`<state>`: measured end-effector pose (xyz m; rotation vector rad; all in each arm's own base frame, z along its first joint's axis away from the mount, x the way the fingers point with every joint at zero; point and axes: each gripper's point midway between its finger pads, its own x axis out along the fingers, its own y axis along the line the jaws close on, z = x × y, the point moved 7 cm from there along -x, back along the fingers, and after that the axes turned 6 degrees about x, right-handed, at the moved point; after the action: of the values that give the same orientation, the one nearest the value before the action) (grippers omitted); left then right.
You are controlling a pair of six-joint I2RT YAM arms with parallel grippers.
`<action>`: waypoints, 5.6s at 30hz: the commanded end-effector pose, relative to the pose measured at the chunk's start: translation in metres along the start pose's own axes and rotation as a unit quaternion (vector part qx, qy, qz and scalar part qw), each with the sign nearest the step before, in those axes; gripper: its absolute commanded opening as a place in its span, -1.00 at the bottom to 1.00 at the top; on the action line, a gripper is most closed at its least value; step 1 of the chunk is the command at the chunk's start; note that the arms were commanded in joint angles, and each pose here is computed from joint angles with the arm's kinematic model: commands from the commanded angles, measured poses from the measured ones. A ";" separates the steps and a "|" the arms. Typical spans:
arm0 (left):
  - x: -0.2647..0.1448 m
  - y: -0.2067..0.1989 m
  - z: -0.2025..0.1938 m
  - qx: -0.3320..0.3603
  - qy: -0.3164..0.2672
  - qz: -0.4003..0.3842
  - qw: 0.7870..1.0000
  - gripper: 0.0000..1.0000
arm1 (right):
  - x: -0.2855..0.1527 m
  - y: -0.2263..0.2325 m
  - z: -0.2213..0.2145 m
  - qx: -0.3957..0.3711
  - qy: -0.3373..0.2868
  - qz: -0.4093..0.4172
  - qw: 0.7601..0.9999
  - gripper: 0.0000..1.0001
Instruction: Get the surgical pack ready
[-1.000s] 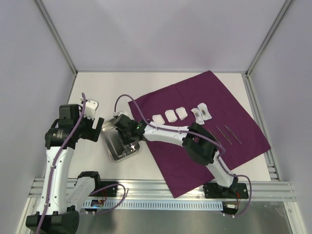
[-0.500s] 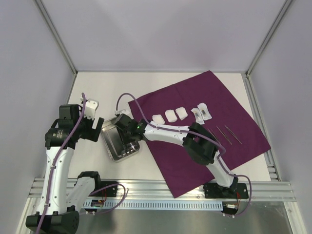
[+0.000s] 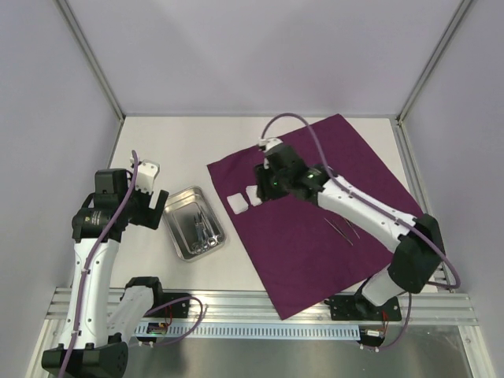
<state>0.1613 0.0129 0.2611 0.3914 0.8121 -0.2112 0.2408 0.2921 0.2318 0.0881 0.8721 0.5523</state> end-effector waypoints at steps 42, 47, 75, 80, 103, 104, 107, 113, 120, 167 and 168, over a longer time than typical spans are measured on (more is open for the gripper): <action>0.005 0.001 0.004 -0.003 -0.003 -0.006 1.000 1.00 | -0.012 -0.239 -0.116 0.199 0.240 -0.208 0.927 -0.44; 0.004 0.001 0.004 -0.002 -0.004 -0.005 1.000 1.00 | -0.009 -0.239 -0.116 0.198 0.241 -0.207 0.927 -0.51; 0.007 0.001 0.004 -0.001 0.000 -0.009 1.000 1.00 | -0.029 -0.226 -0.101 0.174 0.192 -0.210 0.943 -0.99; 0.005 0.001 0.004 -0.001 -0.004 -0.007 1.000 1.00 | -0.022 -0.225 -0.104 0.179 0.196 -0.201 0.943 -0.99; 0.000 0.001 0.004 -0.001 -0.014 -0.001 1.000 1.00 | 0.008 -0.241 -0.121 0.190 0.229 -0.230 0.927 -0.51; 0.000 0.001 0.004 -0.001 -0.014 -0.001 1.000 1.00 | 0.008 -0.241 -0.120 0.190 0.229 -0.231 0.927 -0.58; 0.001 0.001 0.004 -0.001 -0.013 -0.001 1.000 1.00 | 0.005 -0.240 -0.120 0.190 0.228 -0.230 0.927 -0.76; 0.001 0.001 0.004 -0.002 -0.011 0.000 1.000 1.00 | -0.008 -0.230 -0.108 0.185 0.205 -0.225 0.934 -0.91; 0.001 0.001 0.004 -0.002 -0.011 0.002 1.000 1.00 | -0.022 -0.215 -0.094 0.171 0.189 -0.216 0.943 -0.99; 0.015 0.025 -0.016 -0.022 0.055 0.134 0.989 1.00 | 0.189 0.160 -0.088 0.022 0.050 -0.036 0.998 -0.90; 0.015 0.025 -0.017 -0.021 0.055 0.134 0.989 1.00 | 0.191 0.159 -0.089 0.027 0.048 -0.038 0.998 -0.88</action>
<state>0.1681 0.0425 0.2415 0.4879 0.9056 0.0655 0.2022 0.5104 0.0899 0.0439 1.0079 0.5183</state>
